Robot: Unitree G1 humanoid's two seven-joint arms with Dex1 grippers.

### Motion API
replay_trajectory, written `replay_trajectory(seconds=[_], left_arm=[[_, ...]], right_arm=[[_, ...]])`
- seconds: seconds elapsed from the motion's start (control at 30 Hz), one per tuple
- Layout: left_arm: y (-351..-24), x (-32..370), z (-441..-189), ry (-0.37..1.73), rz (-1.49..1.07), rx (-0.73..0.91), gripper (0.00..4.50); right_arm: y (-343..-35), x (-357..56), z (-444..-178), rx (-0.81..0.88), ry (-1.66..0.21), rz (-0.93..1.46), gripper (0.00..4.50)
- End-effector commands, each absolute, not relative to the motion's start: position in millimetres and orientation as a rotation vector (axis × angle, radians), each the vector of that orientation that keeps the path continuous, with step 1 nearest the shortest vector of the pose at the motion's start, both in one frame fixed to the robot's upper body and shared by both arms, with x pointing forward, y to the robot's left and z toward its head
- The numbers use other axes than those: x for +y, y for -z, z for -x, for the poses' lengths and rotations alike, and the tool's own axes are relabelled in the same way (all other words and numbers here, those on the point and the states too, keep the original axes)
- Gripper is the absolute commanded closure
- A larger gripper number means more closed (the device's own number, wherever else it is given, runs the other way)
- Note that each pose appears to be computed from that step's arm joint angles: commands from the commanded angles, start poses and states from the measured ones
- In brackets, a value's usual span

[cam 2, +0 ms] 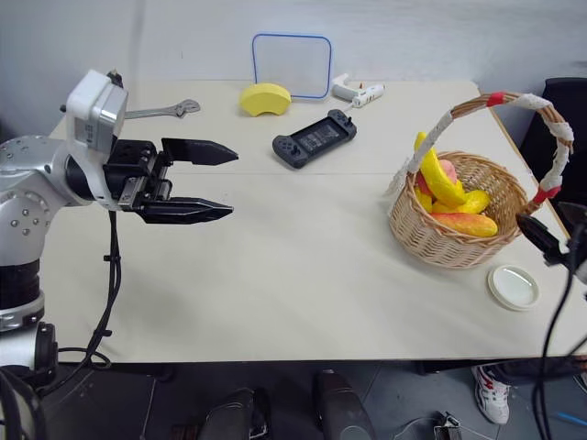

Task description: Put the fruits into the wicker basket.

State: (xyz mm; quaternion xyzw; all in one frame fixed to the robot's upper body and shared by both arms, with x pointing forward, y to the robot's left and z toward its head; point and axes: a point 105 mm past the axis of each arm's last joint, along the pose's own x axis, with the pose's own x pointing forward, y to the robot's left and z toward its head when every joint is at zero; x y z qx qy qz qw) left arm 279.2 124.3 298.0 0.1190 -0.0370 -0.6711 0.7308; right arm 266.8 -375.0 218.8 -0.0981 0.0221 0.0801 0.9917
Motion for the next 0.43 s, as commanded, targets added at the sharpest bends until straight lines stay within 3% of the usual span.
replay_trajectory(seconds=[0.03, 0.23, 0.43], left_arm=[[-308, 129, -278, 1.48, -0.284, -0.118, 0.0], [-308, 130, -280, 1.491, -0.286, -0.126, 0.0], [-307, 127, -282, 1.514, -0.277, -0.143, 0.0]], right_arm=[[-246, -378, -231, 0.11, -0.271, 0.225, 0.03], [-267, -394, -185, 0.229, -0.378, 0.151, 0.03], [-282, -402, -180, 0.189, -0.353, 0.132, 0.03]])
